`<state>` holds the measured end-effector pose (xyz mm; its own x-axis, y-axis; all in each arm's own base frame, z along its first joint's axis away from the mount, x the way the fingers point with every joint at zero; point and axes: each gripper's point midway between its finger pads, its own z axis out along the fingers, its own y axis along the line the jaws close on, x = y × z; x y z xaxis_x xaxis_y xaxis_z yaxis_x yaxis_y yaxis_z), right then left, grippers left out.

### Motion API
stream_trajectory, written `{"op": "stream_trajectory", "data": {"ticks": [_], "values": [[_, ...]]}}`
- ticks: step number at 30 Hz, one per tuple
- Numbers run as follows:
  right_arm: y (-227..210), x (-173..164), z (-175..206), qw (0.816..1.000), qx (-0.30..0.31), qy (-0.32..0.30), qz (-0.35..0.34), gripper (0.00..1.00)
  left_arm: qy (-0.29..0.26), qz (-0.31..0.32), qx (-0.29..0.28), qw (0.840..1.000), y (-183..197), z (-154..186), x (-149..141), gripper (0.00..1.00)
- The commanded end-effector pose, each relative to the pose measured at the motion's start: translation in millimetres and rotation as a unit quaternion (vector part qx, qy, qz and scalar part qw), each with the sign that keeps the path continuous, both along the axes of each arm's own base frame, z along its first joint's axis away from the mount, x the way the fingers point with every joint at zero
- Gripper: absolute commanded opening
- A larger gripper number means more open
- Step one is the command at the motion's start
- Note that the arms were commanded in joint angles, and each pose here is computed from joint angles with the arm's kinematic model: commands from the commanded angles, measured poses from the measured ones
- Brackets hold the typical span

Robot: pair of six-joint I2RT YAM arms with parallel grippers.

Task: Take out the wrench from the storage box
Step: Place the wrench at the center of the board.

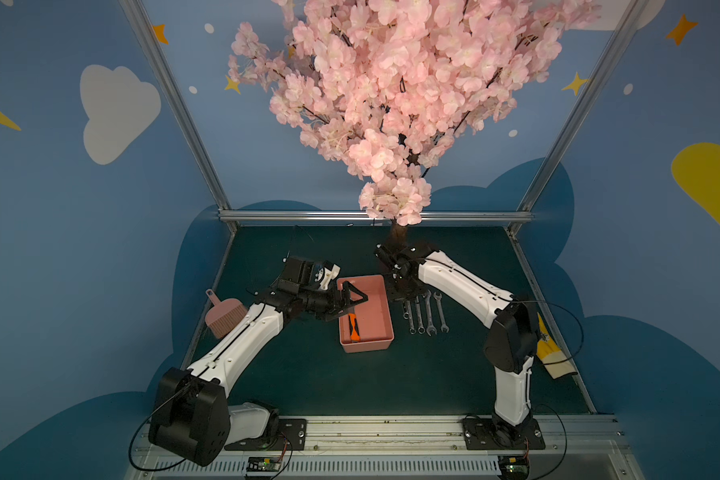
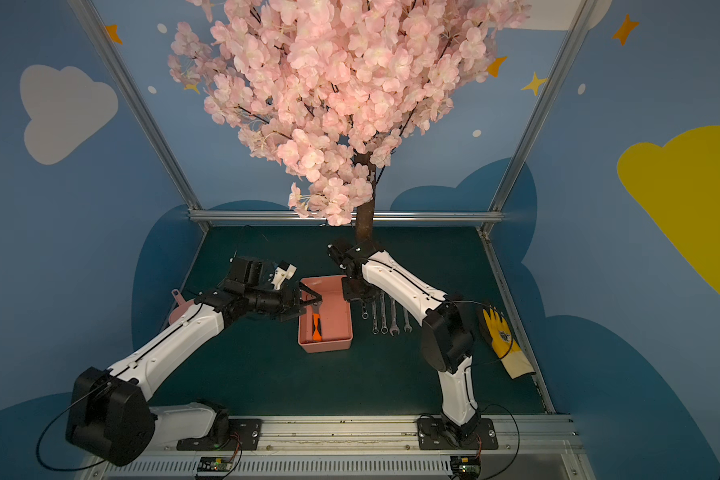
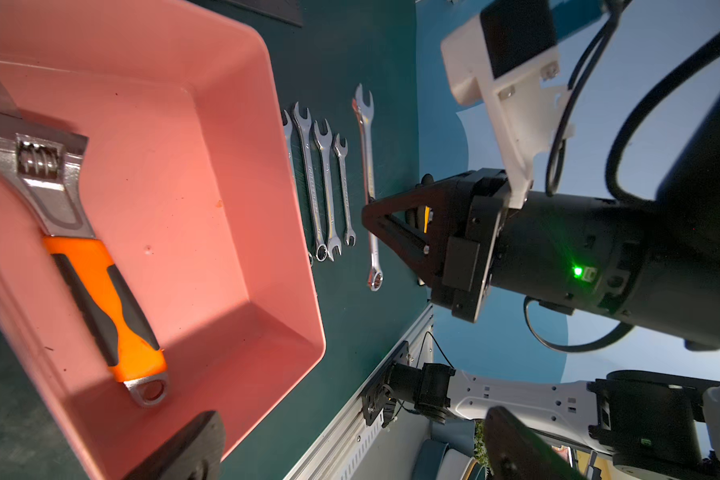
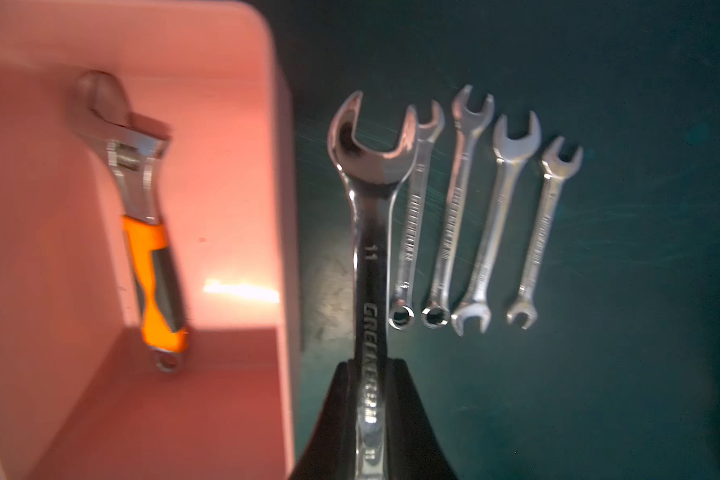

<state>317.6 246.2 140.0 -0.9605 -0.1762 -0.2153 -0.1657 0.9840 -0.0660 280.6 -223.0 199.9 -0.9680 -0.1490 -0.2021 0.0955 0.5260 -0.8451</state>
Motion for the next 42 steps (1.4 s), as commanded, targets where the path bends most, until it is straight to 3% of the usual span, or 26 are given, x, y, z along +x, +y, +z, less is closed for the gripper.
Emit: {"op": "stream_trajectory", "data": {"ticks": [1,12,25,33,38,42], "values": [[-33,10,7,1.000,0.001,-0.026,0.004,0.00,-0.014,0.004,0.002,1.000,-2,8,8,1.00],[-128,25,-56,0.999,-0.034,0.006,-0.022,0.00,-0.007,0.007,0.019,1.000,-9,-1,10,1.00],[-160,40,-112,0.997,-0.022,0.056,-0.040,0.00,-0.003,0.019,0.040,0.999,-9,-10,15,1.00],[-161,37,-121,0.997,-0.020,0.070,-0.036,0.17,0.008,0.023,0.055,0.998,-11,-18,17,1.00],[-159,36,-95,0.997,-0.017,0.059,-0.037,0.29,0.013,0.034,0.081,0.996,-10,-25,19,1.00],[-149,30,-70,0.999,-0.013,0.043,-0.029,0.35,0.007,0.051,0.134,0.990,-8,-30,19,1.00]]}}
